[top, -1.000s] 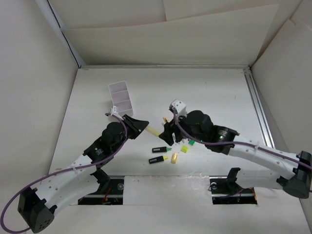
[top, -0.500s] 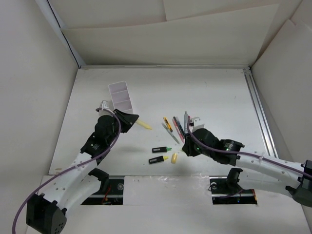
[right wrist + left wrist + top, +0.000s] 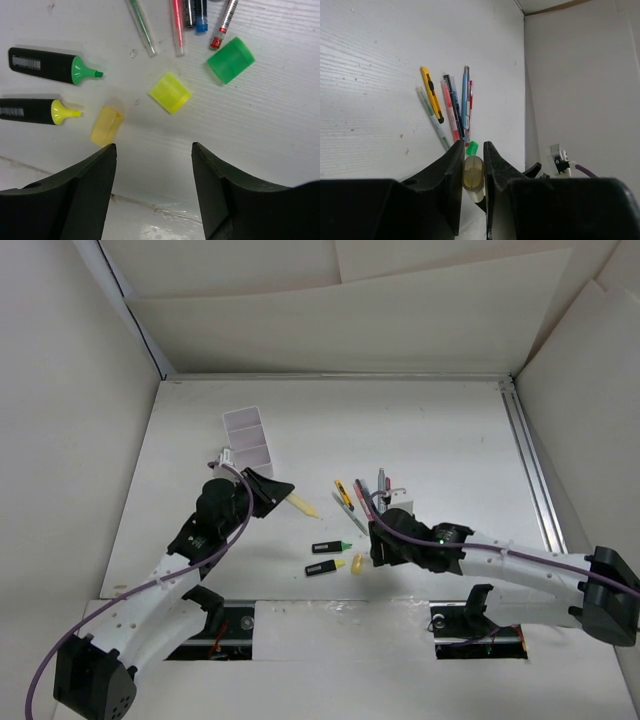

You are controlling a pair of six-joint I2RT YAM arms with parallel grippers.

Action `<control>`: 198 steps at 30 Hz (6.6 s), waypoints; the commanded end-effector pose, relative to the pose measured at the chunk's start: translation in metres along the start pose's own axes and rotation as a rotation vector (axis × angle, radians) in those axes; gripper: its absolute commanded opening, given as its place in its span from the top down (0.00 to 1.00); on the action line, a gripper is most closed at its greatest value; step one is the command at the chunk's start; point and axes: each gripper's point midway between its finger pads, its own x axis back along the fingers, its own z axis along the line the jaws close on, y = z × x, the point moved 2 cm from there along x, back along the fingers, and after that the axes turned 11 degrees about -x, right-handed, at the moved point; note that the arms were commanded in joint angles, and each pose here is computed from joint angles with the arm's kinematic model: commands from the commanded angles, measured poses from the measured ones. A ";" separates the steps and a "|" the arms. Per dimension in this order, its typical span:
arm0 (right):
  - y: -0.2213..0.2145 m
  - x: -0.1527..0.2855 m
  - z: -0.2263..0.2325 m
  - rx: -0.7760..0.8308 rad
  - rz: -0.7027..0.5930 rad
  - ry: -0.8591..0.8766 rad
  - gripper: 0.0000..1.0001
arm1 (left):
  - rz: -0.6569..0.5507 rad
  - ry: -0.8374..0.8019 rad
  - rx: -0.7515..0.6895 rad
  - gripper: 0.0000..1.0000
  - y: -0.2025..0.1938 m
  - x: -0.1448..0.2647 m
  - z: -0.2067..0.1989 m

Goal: Sort the stationery into containers
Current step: Close the pen cap on the pen.

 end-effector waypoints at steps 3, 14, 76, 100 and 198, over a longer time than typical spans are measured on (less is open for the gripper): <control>0.002 -0.007 -0.001 -0.009 -0.002 -0.079 0.33 | -0.021 -0.069 -0.027 1.00 0.004 0.002 -0.010; 0.004 -0.042 0.006 0.032 -0.005 -0.170 0.35 | -0.046 -0.098 -0.051 1.00 0.010 0.008 -0.018; -0.048 -0.041 0.057 0.076 0.080 0.041 0.40 | -0.077 -0.031 -0.072 1.00 0.015 0.013 -0.008; -0.051 -0.043 0.030 0.066 0.004 -0.083 0.69 | -0.076 -0.029 -0.071 1.00 0.014 0.015 -0.008; 0.056 0.081 0.156 0.437 -0.335 0.442 0.81 | 0.265 -0.304 -0.052 1.00 -0.033 0.016 -0.057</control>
